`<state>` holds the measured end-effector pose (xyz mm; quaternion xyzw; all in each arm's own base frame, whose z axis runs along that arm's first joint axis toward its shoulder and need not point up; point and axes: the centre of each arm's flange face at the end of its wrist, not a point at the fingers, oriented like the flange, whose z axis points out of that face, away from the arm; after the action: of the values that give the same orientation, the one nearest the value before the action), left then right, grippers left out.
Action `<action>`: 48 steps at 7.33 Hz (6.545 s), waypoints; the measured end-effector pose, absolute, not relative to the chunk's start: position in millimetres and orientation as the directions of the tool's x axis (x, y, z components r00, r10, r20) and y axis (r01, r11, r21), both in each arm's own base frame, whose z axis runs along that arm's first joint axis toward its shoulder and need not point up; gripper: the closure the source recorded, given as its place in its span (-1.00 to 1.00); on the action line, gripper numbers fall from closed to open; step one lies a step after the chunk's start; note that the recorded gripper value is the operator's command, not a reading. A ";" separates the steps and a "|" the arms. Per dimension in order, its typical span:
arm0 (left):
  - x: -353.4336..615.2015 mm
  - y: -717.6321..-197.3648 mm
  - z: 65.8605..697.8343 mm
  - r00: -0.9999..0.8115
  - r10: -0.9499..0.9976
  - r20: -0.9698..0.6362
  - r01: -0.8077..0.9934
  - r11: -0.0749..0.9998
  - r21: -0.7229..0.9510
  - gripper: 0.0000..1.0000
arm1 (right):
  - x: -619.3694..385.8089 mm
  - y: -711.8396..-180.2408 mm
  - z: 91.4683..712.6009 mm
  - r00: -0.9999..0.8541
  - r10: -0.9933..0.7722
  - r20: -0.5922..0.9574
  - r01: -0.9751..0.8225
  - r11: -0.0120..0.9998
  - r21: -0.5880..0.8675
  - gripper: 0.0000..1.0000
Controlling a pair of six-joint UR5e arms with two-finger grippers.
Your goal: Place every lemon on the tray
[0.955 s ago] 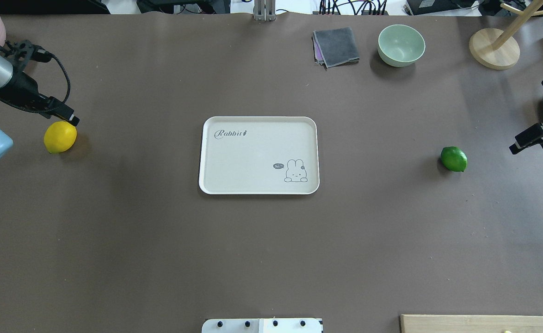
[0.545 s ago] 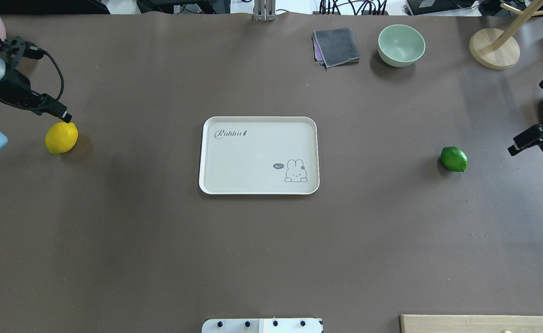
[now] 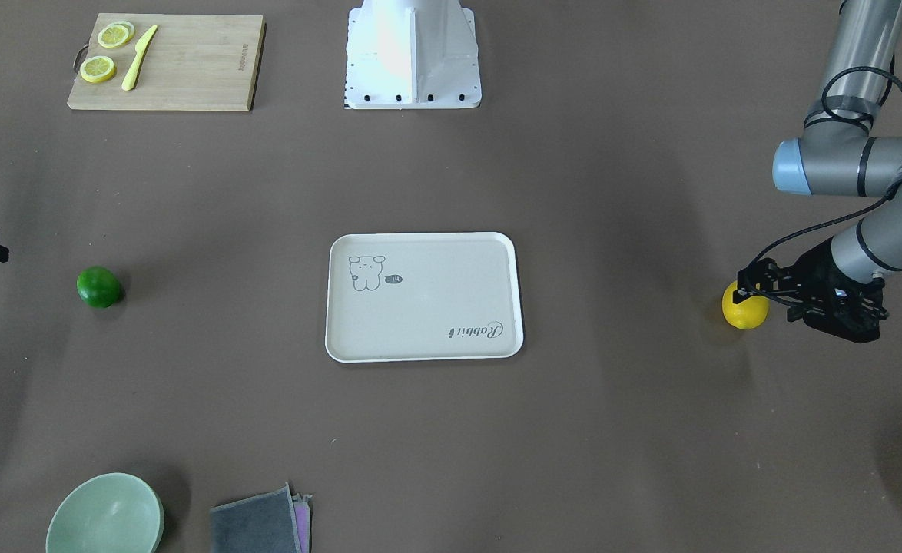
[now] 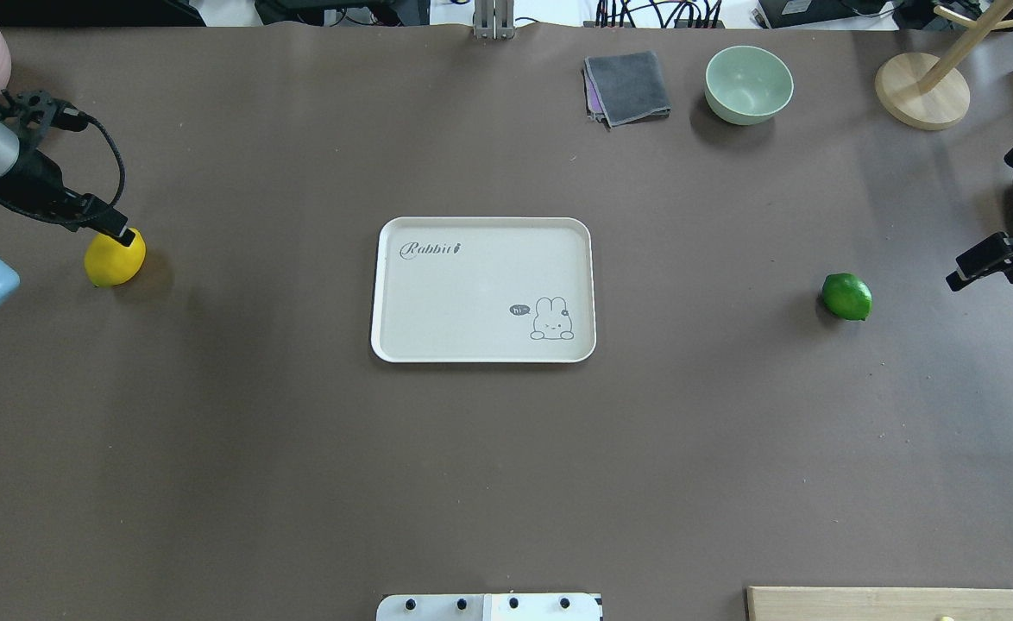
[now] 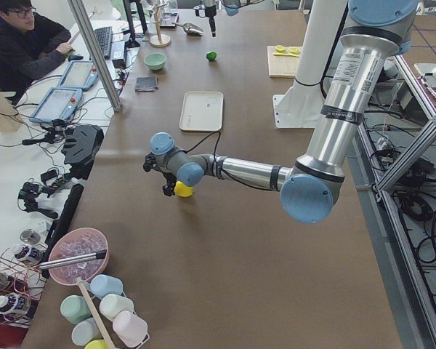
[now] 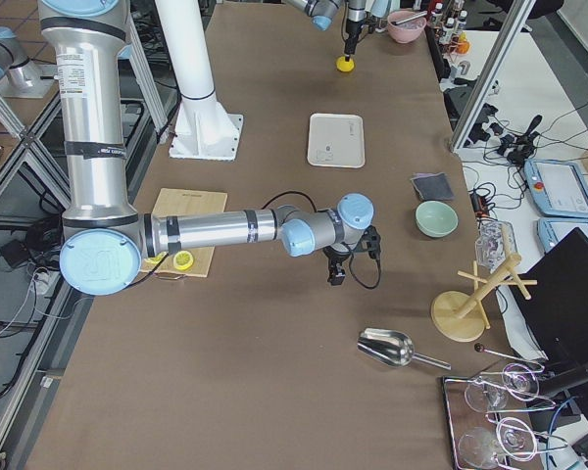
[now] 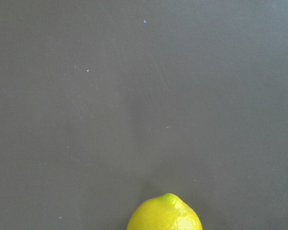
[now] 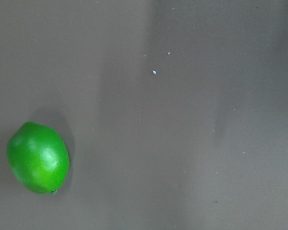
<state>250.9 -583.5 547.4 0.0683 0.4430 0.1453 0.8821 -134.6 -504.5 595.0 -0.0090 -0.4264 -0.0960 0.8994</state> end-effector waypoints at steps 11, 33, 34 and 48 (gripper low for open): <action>307.5 -585.7 489.2 0.514 0.087 -0.853 -0.103 0.994 0.040 1.00 | -139.8 -503.3 592.4 0.624 -0.154 0.766 0.175 0.983 0.055 -1.00; 234.8 -630.1 537.9 0.582 0.183 -0.792 -0.094 0.983 0.158 -0.96 | -246.2 -492.4 519.8 0.689 -0.155 0.708 0.155 0.986 0.065 -0.98; 234.0 -630.2 541.0 0.584 0.187 -0.790 -0.098 0.982 0.159 -0.96 | -266.4 -492.1 514.3 0.694 -0.194 0.693 0.182 0.979 0.093 -0.98; 233.7 -629.0 548.8 0.587 0.181 -0.789 -0.102 0.984 0.150 -0.96 | -364.2 -532.4 404.0 0.662 -0.216 0.717 0.190 0.975 0.118 1.00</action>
<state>233.7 -629.0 548.8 0.0442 0.4474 0.0793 0.8897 -364.2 -532.4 404.0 0.0163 -0.3955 -0.1112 0.9116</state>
